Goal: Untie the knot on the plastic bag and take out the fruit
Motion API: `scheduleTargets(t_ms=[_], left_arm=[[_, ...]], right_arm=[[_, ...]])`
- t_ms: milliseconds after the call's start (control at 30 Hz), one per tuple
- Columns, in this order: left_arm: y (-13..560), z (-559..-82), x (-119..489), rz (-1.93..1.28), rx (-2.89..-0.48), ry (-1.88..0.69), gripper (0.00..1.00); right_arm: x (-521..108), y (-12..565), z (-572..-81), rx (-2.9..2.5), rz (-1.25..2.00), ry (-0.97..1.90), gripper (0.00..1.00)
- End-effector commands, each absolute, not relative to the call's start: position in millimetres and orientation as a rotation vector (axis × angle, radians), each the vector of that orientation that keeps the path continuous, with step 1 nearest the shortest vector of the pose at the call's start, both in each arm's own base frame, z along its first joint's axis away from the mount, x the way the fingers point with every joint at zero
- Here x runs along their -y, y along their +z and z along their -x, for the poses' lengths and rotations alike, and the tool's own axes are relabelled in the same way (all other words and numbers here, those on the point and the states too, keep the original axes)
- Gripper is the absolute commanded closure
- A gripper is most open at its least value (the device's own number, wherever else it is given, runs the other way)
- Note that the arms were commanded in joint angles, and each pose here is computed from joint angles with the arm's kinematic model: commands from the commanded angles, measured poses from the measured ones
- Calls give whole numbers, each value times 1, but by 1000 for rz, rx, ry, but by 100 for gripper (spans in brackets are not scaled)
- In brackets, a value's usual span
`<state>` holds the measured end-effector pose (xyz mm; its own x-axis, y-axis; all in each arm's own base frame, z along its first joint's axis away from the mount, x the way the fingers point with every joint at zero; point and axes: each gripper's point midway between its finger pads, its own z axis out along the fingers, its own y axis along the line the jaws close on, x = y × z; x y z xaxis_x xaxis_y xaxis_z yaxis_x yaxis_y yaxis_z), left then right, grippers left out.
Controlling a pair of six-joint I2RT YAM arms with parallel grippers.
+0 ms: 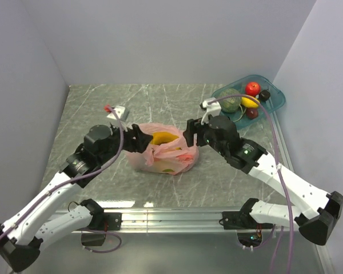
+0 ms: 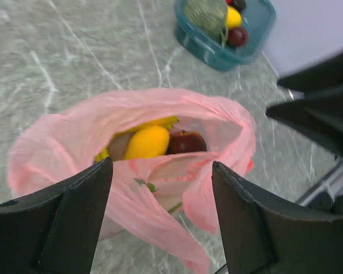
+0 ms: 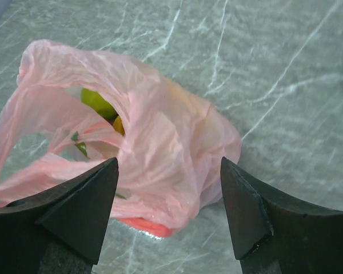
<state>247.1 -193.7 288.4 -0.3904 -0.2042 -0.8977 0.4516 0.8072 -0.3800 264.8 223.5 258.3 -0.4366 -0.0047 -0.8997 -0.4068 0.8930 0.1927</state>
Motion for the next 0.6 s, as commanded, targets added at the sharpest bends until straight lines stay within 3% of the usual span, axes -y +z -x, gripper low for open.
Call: scheduleTargets(t_ms=[0, 167, 433, 533, 567], left_arm=[[293, -247, 218, -332, -1807, -734, 25], [272, -254, 245, -514, -1826, -690, 27], [239, -257, 261, -579, -1880, -687, 26], [230, -251, 268, -602, -1908, -709, 26], [227, -249, 270, -612, -1918, -714, 25]], right_arm=[[-232, 270, -269, -1975, 439, 415, 21], [-253, 280, -284, -1972, 491, 426, 19], [-284, 223, -300, -2102, 604, 445, 18], [-280, 200, -307, -2164, 593, 436, 21], [-279, 197, -308, -2170, 596, 434, 27]])
